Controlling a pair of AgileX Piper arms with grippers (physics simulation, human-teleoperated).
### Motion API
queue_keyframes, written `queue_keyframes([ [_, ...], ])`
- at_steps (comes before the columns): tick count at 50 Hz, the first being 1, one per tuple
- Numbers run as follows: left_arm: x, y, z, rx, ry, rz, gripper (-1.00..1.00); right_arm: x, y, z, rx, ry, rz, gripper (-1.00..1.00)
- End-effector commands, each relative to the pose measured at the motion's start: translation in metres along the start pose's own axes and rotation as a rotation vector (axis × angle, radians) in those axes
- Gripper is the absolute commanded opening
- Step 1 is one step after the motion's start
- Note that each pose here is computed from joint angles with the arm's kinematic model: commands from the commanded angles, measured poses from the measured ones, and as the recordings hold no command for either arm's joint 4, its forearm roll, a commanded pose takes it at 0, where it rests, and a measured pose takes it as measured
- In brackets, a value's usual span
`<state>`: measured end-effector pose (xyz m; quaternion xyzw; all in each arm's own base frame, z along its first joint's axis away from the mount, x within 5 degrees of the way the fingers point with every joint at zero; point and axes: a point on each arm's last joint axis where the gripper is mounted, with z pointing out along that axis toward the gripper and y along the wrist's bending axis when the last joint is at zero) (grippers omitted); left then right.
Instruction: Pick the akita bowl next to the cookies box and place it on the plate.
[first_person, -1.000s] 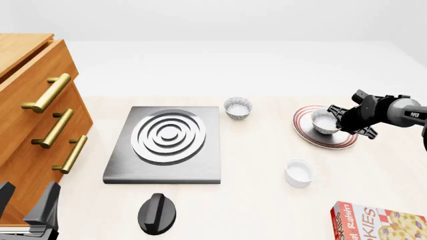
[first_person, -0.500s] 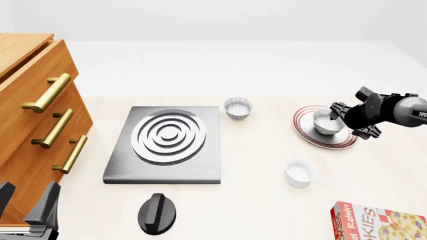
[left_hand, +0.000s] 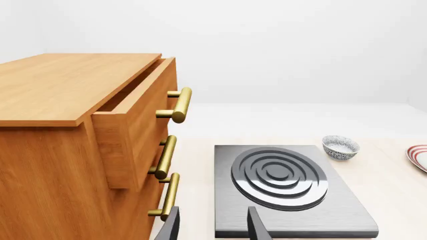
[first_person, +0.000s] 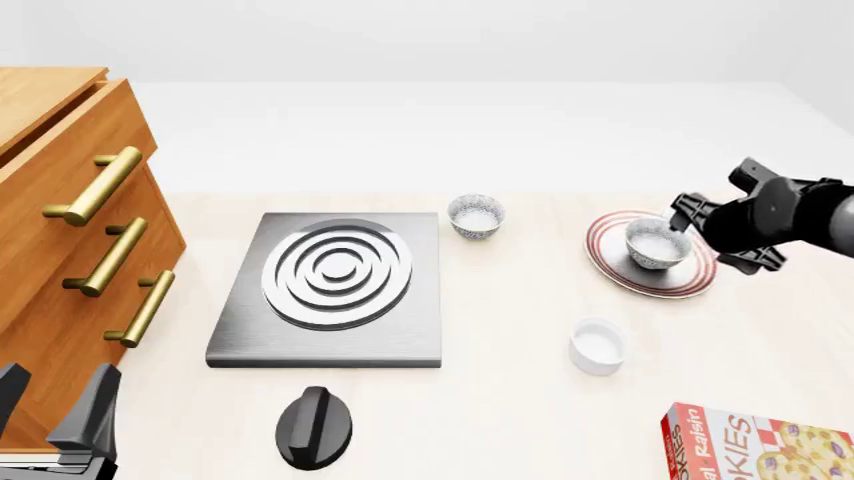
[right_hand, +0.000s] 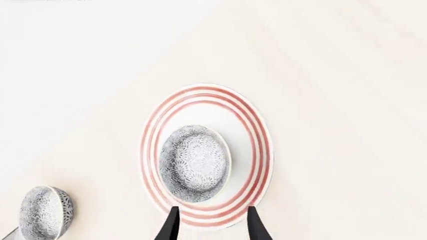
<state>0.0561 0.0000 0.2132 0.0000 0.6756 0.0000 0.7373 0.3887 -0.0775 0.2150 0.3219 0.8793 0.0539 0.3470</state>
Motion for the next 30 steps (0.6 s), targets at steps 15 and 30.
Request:
queue_keyframes([
  [15, 0.0, 0.0, 0.0, 0.0, 0.0, 0.0, 1.0, 0.044, 0.009, -0.12, -0.127, -0.075, -0.008, 1.0],
  [30, 0.0, 0.0, 0.0, 0.0, 0.0, 0.0, 1.0, 0.101, -0.005, -0.185, -0.252, -0.095, 0.029, 1.0],
])
